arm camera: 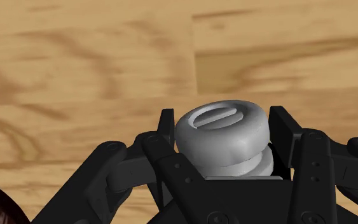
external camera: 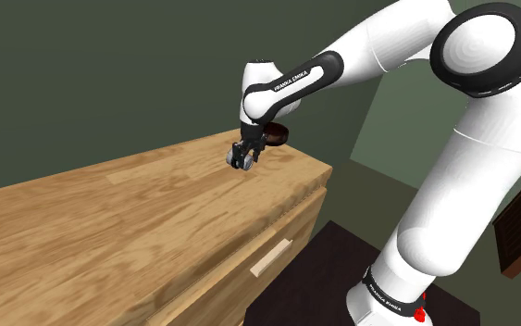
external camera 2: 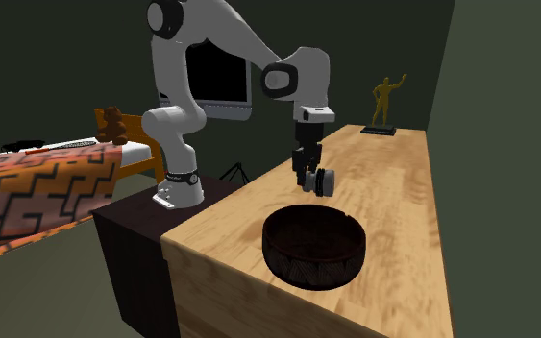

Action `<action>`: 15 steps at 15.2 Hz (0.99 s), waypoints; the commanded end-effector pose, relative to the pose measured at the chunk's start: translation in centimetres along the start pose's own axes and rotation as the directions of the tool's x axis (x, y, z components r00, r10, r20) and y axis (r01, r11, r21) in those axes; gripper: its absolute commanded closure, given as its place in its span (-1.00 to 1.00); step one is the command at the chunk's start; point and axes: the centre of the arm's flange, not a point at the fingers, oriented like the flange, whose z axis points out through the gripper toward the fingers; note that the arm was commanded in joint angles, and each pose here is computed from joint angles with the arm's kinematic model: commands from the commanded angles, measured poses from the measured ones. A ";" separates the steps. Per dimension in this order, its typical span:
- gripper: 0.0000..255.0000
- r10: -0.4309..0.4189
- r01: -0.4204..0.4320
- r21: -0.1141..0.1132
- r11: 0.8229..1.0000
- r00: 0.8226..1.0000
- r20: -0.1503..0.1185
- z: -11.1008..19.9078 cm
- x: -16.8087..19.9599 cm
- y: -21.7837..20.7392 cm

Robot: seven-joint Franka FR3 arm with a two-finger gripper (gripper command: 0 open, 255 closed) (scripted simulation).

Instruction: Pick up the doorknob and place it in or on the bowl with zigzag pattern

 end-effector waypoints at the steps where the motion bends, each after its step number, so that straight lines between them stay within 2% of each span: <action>1: 1.00 0.000 0.000 0.000 1.000 1.000 0.000 0.0 0.0 0.0; 7: 1.00 0.000 0.000 0.000 1.000 1.000 0.000 0.0 0.0 0.0; 15: 1.00 0.000 0.000 0.000 1.000 1.000 0.000 -4.2 0.1 0.3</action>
